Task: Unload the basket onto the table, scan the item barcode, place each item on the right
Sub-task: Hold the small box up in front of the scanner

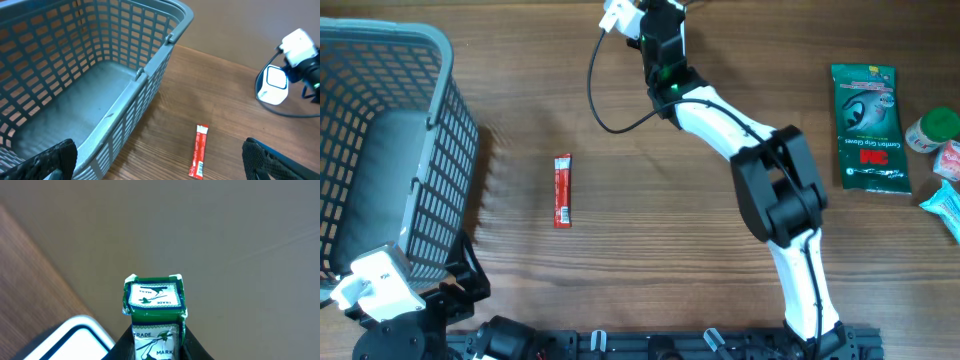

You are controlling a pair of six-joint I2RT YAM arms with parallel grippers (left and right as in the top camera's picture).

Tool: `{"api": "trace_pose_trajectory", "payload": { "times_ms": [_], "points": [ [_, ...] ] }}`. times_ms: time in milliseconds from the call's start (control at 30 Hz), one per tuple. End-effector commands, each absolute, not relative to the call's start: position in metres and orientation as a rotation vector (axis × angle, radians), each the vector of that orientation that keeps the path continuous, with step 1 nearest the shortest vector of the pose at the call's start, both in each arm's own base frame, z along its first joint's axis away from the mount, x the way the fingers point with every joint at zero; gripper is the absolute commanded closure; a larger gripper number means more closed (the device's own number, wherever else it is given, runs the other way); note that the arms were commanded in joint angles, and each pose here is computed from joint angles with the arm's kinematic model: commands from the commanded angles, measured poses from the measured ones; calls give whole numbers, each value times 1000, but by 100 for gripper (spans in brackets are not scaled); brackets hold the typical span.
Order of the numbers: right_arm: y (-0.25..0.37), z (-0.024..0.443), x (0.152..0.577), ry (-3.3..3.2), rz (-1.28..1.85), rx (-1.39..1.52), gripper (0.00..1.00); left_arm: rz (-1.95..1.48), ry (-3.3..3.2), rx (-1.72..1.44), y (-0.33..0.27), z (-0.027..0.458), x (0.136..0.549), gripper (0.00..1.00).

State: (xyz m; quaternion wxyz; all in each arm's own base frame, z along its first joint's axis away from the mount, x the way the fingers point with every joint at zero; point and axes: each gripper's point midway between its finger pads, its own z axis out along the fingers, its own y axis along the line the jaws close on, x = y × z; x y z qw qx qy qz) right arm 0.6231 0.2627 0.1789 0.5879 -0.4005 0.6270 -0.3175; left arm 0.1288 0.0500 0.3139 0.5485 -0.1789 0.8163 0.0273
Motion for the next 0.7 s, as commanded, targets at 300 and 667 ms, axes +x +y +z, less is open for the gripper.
{"api": "trace_pose_trajectory", "payload": {
  "times_ms": [300,667],
  "points": [
    [268,133,631,1407,-815,-981,81,68,1928,-428,51,314,129,0],
    [256,152,628,1513,-754,-856,77,68,1928,-427,51,314,129,0]
  ]
}}
